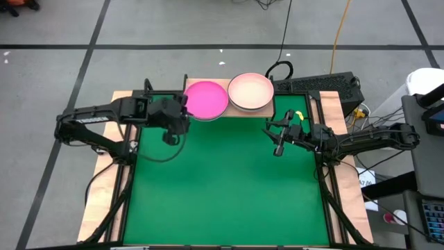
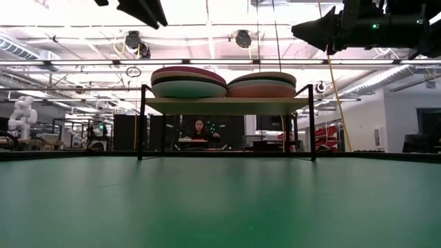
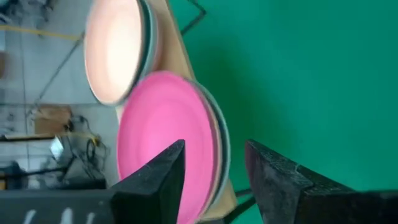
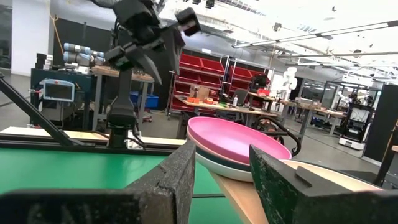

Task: Place and stack plates onto a shelf
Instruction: Return to Home Position

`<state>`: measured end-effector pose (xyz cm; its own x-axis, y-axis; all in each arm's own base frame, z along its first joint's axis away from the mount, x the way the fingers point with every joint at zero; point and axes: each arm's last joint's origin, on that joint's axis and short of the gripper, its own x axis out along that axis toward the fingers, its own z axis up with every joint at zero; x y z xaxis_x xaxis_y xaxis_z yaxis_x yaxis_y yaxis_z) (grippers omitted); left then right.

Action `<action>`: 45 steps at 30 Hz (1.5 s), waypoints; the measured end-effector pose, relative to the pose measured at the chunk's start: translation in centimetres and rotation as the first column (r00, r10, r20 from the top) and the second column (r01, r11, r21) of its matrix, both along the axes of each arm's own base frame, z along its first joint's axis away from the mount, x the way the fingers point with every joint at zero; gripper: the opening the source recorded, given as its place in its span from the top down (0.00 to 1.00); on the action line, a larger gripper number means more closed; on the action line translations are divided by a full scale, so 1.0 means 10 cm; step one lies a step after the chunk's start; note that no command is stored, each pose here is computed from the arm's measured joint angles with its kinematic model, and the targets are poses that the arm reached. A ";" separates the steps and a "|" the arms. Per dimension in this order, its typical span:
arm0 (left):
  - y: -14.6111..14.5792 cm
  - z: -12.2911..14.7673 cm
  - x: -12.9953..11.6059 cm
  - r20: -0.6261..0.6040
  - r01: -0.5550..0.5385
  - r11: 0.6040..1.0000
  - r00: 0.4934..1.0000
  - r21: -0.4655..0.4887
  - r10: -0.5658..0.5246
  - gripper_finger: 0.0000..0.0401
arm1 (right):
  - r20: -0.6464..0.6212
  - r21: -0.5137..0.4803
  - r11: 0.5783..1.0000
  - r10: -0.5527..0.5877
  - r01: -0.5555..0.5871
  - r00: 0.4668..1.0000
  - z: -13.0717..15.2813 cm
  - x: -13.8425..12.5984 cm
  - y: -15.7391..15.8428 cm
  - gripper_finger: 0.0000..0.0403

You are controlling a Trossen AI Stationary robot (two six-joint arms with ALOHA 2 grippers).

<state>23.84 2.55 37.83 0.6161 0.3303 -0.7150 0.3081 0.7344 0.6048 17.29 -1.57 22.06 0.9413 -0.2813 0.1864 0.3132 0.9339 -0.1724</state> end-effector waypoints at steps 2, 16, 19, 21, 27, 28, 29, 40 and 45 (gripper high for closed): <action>-0.06 0.03 -0.01 0.036 -0.010 1.000 0.999 -0.030 0.011 0.60 | -0.001 0.000 1.000 0.000 0.000 1.000 0.00 0.00 0.00 0.67; -0.20 0.15 0.02 0.242 -0.133 0.975 0.955 -0.178 0.174 0.66 | -0.013 0.001 1.000 0.000 0.000 1.000 -0.01 0.00 0.00 0.67; -0.17 0.23 0.08 0.340 -0.145 0.964 0.915 -0.221 0.216 0.66 | -0.013 0.001 1.000 0.000 0.000 1.000 -0.01 0.00 0.00 0.67; -0.14 0.31 0.12 0.427 -0.149 0.965 0.874 -0.216 0.230 0.66 | -0.012 0.001 1.000 0.000 0.000 1.000 -0.01 0.00 0.00 0.67; -0.07 0.56 0.20 0.660 -0.169 0.956 0.694 -0.240 0.288 0.66 | -0.013 0.001 1.000 0.000 0.000 1.000 -0.01 0.00 0.00 0.67; -0.06 0.60 0.20 0.685 -0.163 0.955 0.667 -0.249 0.293 0.66 | -0.013 0.001 1.000 0.000 0.000 1.000 -0.01 0.00 0.00 0.67; -0.06 0.62 0.21 0.703 -0.156 0.954 0.647 -0.254 0.293 0.66 | -0.013 0.001 1.000 0.000 0.000 1.000 -0.01 0.00 0.00 0.67; -0.06 0.74 0.06 0.743 -0.156 0.955 0.600 -0.253 0.295 0.69 | 0.040 0.023 1.000 0.010 -0.011 0.999 0.03 -0.01 0.00 0.67; -0.08 0.85 -0.23 0.751 -0.146 0.945 0.577 -0.291 0.321 0.84 | 0.083 -0.009 0.991 0.137 -0.136 0.987 0.09 -0.04 0.07 0.67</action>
